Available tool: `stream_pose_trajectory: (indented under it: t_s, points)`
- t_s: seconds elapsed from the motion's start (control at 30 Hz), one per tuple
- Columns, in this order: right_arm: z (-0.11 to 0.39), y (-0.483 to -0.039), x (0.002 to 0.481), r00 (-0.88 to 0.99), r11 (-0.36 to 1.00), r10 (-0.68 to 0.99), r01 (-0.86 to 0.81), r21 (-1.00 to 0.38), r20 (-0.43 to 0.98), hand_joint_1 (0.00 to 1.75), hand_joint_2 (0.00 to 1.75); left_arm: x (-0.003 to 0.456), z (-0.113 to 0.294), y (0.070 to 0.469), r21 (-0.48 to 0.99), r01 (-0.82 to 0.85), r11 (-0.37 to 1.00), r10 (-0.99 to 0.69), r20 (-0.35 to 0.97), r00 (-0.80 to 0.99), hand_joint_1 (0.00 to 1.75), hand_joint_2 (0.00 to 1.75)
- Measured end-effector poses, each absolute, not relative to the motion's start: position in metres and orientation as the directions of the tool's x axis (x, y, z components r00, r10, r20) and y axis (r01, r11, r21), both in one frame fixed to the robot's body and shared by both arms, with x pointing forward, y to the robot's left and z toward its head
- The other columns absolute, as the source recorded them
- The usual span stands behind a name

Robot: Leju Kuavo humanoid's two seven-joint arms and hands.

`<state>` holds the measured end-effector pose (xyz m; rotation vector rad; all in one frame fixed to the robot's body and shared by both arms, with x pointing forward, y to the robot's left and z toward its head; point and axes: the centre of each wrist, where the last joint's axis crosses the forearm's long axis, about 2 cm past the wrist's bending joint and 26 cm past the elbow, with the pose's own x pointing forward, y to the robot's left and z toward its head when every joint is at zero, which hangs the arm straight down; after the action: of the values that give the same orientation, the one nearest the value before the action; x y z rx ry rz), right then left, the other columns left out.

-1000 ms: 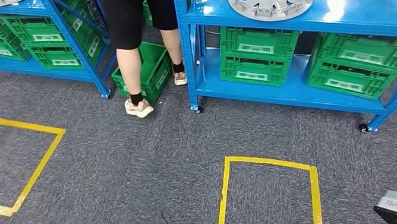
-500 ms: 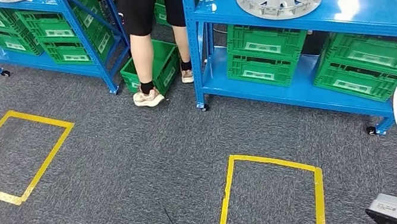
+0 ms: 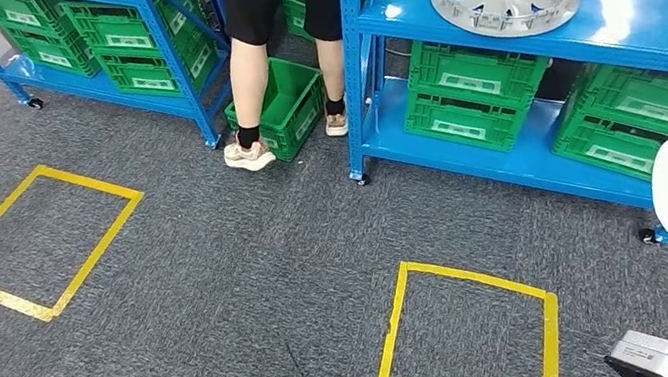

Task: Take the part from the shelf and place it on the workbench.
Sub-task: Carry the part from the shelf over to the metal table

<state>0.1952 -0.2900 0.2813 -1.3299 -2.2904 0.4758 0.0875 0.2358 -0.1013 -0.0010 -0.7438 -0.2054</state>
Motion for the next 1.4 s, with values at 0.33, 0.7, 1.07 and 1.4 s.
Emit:
stream_pose_trajectory:
  t_s: [0.33, 0.7, 1.07, 1.4]
  points:
    - [0.2799, -0.2870, 0.1944, -0.444, 0.483, 0.872, 0.713, -0.508, 0.206, 1.75, 1.75, 0.0867, -0.1016, 0.2366, 0.073, 0.184, 0.980, -0.184, 0.669, 0.720, 0.00, 1.75]
    - [0.2807, -0.2868, 0.1948, -0.443, 0.478, 0.875, 0.720, -0.503, 0.196, 1.75, 1.75, 0.0880, -0.1013, 0.2365, 0.072, 0.183, 0.980, -0.184, 0.671, 0.719, 0.00, 1.75]
    - [0.2797, -0.2856, 0.1955, -0.444, 0.476, 0.875, 0.720, -0.505, 0.191, 1.75, 1.75, 0.0890, -0.1009, 0.2348, 0.070, 0.184, 0.981, -0.182, 0.673, 0.717, 0.00, 1.75]
    - [0.2787, -0.2834, 0.1949, -0.451, 0.484, 0.871, 0.714, -0.506, 0.195, 1.75, 1.75, 0.0882, -0.1012, 0.2361, 0.072, 0.183, 0.980, -0.184, 0.670, 0.719, 0.00, 1.75]
